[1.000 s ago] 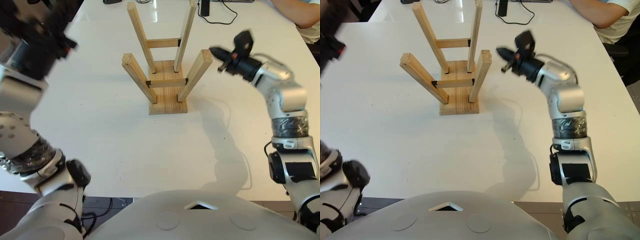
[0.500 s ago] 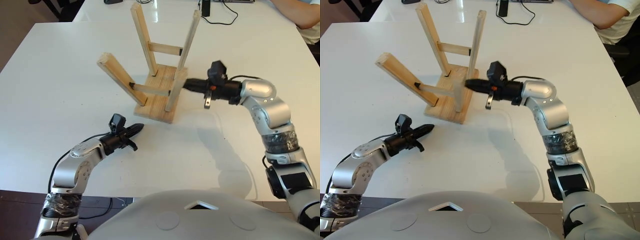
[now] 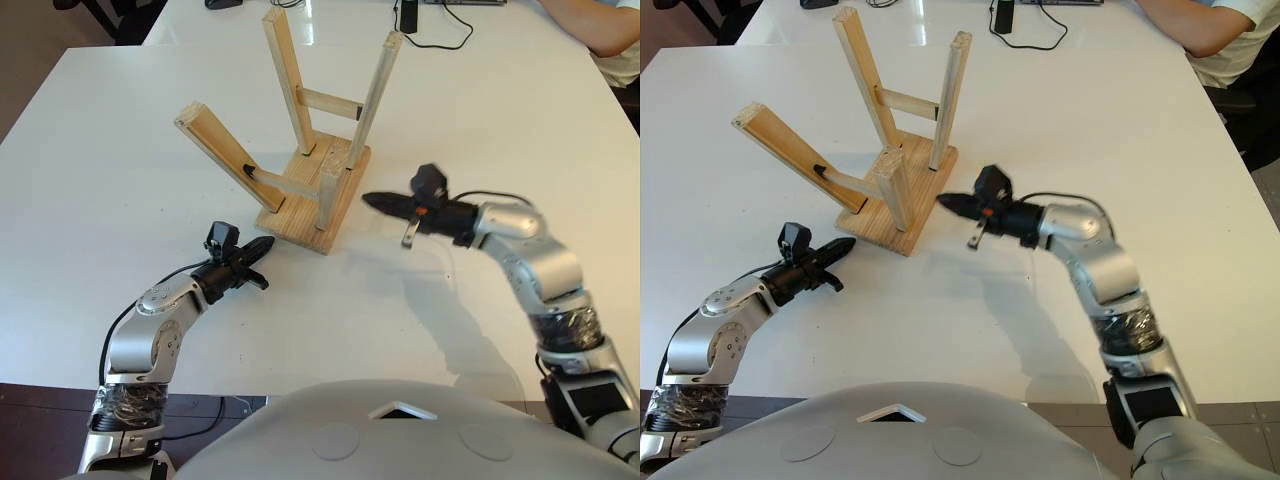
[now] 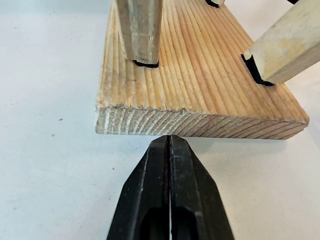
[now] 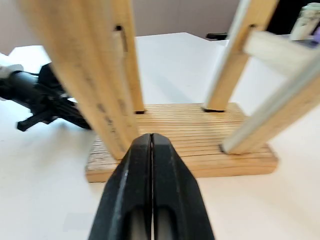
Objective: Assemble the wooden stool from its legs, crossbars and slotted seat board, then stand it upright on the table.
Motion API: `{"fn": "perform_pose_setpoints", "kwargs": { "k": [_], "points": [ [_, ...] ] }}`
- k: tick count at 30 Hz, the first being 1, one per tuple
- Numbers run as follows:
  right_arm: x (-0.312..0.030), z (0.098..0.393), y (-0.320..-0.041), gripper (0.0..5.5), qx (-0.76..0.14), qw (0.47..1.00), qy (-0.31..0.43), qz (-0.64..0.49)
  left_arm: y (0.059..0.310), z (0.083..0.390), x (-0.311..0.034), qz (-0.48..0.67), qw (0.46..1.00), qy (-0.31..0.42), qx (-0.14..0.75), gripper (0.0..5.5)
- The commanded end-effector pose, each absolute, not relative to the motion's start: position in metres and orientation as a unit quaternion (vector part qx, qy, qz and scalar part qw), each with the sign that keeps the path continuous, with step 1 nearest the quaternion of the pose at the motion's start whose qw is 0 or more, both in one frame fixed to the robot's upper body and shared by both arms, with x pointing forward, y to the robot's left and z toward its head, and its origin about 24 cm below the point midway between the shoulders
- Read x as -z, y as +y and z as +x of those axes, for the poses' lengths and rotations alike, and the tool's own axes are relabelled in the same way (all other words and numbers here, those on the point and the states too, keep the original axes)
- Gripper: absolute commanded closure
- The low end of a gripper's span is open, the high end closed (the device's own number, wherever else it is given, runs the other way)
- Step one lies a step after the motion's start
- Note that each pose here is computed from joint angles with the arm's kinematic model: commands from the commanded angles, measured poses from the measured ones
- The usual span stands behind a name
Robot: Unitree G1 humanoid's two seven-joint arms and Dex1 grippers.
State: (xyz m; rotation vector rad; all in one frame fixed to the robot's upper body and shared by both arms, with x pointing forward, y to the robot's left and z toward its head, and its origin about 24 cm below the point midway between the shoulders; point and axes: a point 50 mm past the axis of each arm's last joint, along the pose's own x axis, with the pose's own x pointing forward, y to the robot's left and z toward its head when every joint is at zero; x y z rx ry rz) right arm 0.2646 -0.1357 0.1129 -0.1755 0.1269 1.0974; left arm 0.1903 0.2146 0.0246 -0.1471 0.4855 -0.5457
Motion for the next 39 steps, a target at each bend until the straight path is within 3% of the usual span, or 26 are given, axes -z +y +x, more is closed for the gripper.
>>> {"fn": "perform_pose_setpoints", "kwargs": {
  "k": [1,4,9,13,17,20,24,28,30,32,34,37,39],
  "points": [
    [-0.156,0.281,-0.117,5.5,-0.558,0.827,-0.018,-0.066,0.205,0.183,-0.01,-0.077,0.924,0.267,0.263,5.48],
    [-0.166,0.262,-0.097,5.5,-0.618,0.785,-0.027,-0.025,0.2,0.19,-0.009,-0.075,0.926,0.258,0.265,5.48],
    [-0.164,0.235,-0.087,5.5,-0.661,0.75,-0.007,-0.012,0.203,0.199,-0.013,-0.069,0.931,0.244,0.264,5.48],
    [-0.162,0.225,-0.082,5.5,-0.665,0.747,0.005,0.0,0.214,0.205,-0.013,-0.06,0.938,0.241,0.242,5.48],
    [-0.161,0.228,-0.087,5.5,-0.604,0.797,0.002,-0.011,0.221,0.215,-0.016,-0.051,0.946,0.23,0.223,5.48],
    [-0.18,0.224,-0.09,5.5,-0.587,0.808,-0.04,0.004,0.228,0.216,-0.017,-0.046,0.953,0.226,0.199,5.48],
    [-0.236,0.219,-0.093,5.5,-0.569,0.8,-0.158,0.109,0.235,0.215,-0.019,-0.062,0.96,0.215,0.167,5.48],
    [-0.308,0.239,-0.14,5.5,-0.461,0.802,-0.291,0.243,0.237,0.211,-0.022,-0.071,0.962,0.205,0.165,5.48],
    [-0.321,0.263,-0.183,5.5,-0.349,0.854,-0.299,0.244,0.235,0.206,-0.023,-0.074,0.96,0.203,0.178,5.48],
    [-0.297,0.291,-0.211,5.5,-0.235,0.94,-0.227,0.103,0.228,0.196,-0.023,-0.076,0.951,0.215,0.209,5.48],
    [-0.238,0.31,-0.227,5.5,-0.18,0.973,-0.109,-0.097,0.22,0.186,-0.023,-0.068,0.94,0.23,0.241,5.48],
    [-0.138,0.308,-0.254,5.5,-0.168,0.949,0.077,-0.256,0.211,0.177,-0.026,-0.042,0.932,0.235,0.274,5.48],
    [-0.082,0.289,-0.26,5.5,-0.216,0.909,0.18,-0.308,0.203,0.172,-0.027,-0.033,0.924,0.238,0.298,5.48]
  ]
}}
